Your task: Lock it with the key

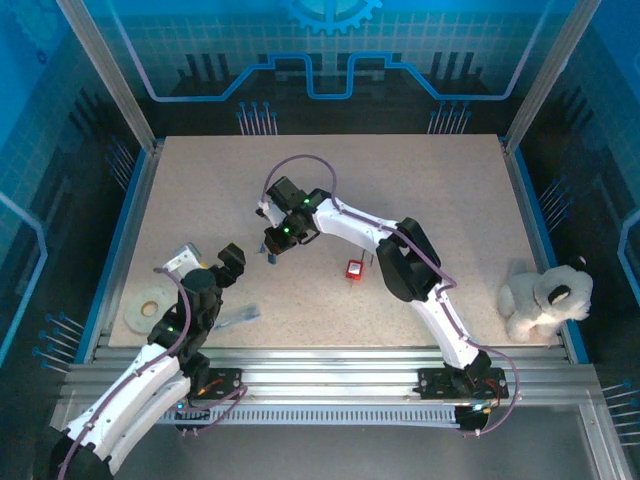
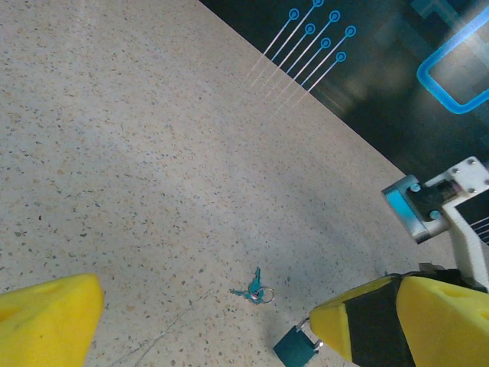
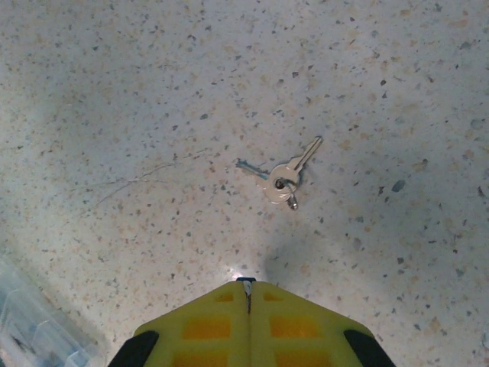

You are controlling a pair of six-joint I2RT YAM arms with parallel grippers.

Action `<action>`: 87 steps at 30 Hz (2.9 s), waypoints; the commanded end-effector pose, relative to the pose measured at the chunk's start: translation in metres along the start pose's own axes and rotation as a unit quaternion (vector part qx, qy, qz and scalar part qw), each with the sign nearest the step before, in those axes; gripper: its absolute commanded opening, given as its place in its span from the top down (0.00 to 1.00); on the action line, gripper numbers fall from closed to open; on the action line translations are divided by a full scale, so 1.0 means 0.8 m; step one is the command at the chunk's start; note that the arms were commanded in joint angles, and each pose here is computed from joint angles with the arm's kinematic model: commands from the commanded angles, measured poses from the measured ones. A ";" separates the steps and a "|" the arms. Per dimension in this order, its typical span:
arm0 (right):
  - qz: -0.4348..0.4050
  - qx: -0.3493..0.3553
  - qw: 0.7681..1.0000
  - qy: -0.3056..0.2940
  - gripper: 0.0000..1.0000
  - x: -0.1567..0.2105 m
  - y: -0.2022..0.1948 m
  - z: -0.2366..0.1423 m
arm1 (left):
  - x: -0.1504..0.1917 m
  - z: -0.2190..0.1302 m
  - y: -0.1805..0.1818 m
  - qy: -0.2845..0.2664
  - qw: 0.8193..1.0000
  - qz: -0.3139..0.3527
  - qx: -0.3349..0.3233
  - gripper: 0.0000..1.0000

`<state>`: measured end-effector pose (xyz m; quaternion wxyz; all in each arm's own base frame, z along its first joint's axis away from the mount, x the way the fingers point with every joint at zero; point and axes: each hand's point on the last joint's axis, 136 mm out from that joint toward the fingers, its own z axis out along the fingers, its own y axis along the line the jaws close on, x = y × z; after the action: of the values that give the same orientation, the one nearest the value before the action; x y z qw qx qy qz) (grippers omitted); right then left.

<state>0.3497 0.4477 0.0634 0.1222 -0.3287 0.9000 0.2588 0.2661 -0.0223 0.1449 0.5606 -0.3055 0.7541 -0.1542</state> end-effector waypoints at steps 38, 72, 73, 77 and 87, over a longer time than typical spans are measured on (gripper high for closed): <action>-0.020 -0.005 0.999 0.044 0.92 -0.011 -0.046 0.027 | 0.003 0.003 0.008 -0.004 1.000 -0.006 -0.009 0.01; -0.090 0.048 0.994 -0.032 0.18 -0.053 -0.019 -0.065 | 0.001 0.001 0.013 -0.003 0.999 -0.021 -0.025 0.01; -0.091 0.054 0.994 -0.040 0.14 -0.054 -0.018 -0.074 | 0.002 0.002 0.012 -0.001 1.000 -0.022 -0.021 0.01; -0.095 0.084 0.990 -0.069 0.01 -0.058 -0.013 -0.116 | 0.002 0.001 0.006 0.003 1.000 -0.025 -0.013 0.01; -0.035 0.147 0.980 -0.131 0.00 -0.019 -0.020 -0.186 | 0.006 0.006 0.002 0.018 0.999 -0.018 -0.020 0.01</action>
<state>0.3681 0.3726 0.1814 0.2743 -0.3405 0.8836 0.1675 0.2655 -0.0211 0.1310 0.5409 -0.3249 0.7612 -0.1499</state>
